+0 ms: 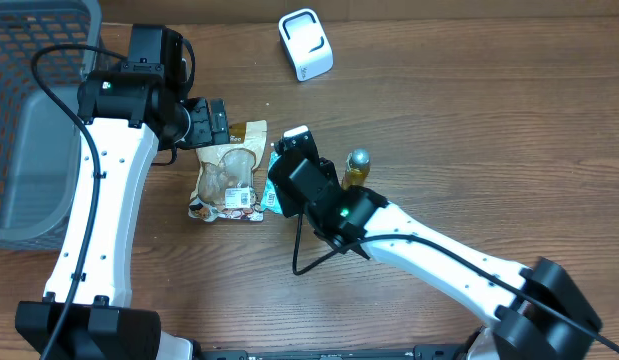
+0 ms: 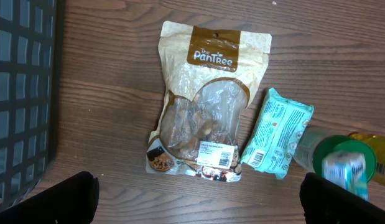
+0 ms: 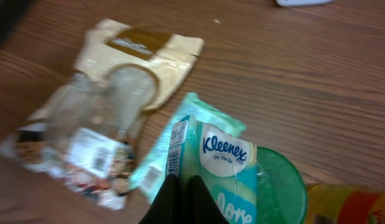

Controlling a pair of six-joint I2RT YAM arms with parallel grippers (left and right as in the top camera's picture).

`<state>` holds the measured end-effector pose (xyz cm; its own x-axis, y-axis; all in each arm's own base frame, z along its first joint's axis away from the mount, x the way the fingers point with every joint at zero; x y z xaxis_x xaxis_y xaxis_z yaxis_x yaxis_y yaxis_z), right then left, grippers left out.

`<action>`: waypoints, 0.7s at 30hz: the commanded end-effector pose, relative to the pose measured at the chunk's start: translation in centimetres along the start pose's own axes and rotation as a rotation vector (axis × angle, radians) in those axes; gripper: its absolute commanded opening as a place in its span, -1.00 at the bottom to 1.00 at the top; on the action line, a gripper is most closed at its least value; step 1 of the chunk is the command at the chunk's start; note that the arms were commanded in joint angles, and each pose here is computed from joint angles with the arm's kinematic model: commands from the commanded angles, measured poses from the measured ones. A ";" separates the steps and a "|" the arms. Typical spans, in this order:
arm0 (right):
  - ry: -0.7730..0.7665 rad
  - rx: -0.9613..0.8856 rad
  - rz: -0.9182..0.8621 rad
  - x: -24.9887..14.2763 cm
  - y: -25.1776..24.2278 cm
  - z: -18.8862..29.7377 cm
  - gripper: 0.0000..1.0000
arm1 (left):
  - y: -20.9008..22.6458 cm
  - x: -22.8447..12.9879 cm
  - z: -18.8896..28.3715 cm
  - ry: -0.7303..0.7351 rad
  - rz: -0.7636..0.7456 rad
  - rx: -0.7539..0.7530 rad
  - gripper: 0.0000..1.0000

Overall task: Scan the item barcode
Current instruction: 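Pull the Kleenex pack toward the front of the table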

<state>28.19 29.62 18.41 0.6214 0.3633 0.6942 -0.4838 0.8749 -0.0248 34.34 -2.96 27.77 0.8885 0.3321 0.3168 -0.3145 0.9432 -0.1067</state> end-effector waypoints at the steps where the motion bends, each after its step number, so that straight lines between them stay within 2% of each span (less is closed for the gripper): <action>1: -0.002 0.185 -0.088 1.3 2.0 2.2 -0.92 | -0.1 0.0 -0.4 0.009 -0.009 -0.002 0.99; 8: 0.240 0.313 -0.283 -2.6 3.4 2.0 -0.93 | -0.1 0.0 -0.4 0.009 -0.009 -0.002 0.99; 12: 0.334 0.334 -0.300 -5.7 3.6 1.0 -0.93 | -0.1 0.0 -0.4 0.009 -0.009 -0.002 0.99; 21: 0.288 0.348 -0.321 -8.4 3.4 -1.0 -0.93 | -0.1 0.0 -0.4 0.009 -0.009 -0.002 0.99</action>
<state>22.22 29.75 12.40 0.8888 0.2250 0.3992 -0.3924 0.8237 0.4094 34.34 -2.96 27.77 0.8885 0.3321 0.3168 -0.3145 0.9432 -0.1067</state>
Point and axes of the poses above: each gripper's point midway between its finger pads, its own z axis back along the fingers, its own y axis along the line the jaws close on, x = y × z, the point moved 6 cm from there along z, back along the fingers, and after that the axes turned 9 degrees about z, right-handed, at the moved point
